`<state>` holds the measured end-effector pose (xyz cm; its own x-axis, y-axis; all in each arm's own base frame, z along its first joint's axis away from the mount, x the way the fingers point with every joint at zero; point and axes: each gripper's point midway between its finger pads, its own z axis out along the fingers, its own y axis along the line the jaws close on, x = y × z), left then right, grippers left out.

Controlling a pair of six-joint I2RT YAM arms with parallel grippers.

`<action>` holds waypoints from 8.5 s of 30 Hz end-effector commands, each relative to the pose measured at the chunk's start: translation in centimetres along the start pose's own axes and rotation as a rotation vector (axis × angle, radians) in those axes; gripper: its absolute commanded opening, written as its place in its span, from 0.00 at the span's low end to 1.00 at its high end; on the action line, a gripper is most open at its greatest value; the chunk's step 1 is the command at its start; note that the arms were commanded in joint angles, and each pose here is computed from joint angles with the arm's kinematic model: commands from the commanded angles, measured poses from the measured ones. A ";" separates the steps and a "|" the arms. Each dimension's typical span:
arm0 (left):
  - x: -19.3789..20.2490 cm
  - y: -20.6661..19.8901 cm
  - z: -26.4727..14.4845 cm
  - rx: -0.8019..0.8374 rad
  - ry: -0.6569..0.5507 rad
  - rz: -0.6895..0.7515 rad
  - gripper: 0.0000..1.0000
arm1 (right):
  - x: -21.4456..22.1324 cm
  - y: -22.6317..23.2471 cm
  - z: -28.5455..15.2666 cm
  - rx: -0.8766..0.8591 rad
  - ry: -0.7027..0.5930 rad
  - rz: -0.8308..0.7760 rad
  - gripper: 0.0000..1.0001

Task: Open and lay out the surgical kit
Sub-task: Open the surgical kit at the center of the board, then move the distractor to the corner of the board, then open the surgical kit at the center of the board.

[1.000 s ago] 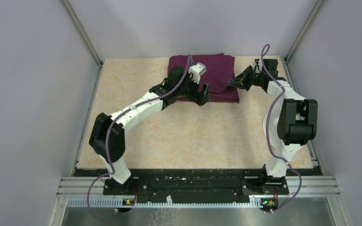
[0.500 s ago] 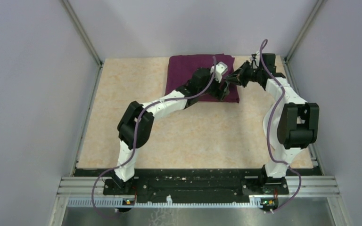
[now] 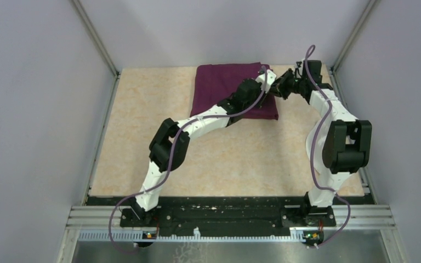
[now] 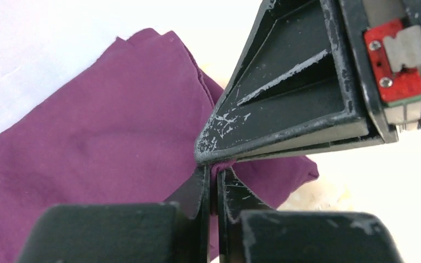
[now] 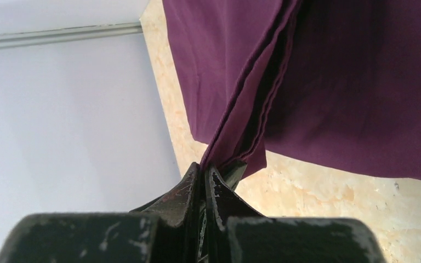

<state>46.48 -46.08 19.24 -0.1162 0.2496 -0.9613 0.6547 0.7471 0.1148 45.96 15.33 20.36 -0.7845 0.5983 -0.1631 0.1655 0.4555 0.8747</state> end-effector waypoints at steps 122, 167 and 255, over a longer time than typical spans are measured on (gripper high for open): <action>26.0 35.4 -23.5 -0.420 0.419 -1.342 0.89 | -15.2 -23.5 -5.2 0.801 -0.232 -0.404 0.55; 10.0 16.7 -26.5 -0.060 0.411 -1.074 0.97 | -1.9 -24.4 -11.8 0.856 -0.170 -0.211 0.48; 8.7 14.4 -31.4 -0.152 0.470 -1.120 0.97 | -21.9 -8.0 15.8 0.020 -0.431 0.067 0.55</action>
<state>32.47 -13.62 19.72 -0.8387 -0.3582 -0.4103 -0.0203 0.7733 -0.6337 70.13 8.16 8.61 -0.4768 0.8243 -0.3053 0.2365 0.4548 0.8586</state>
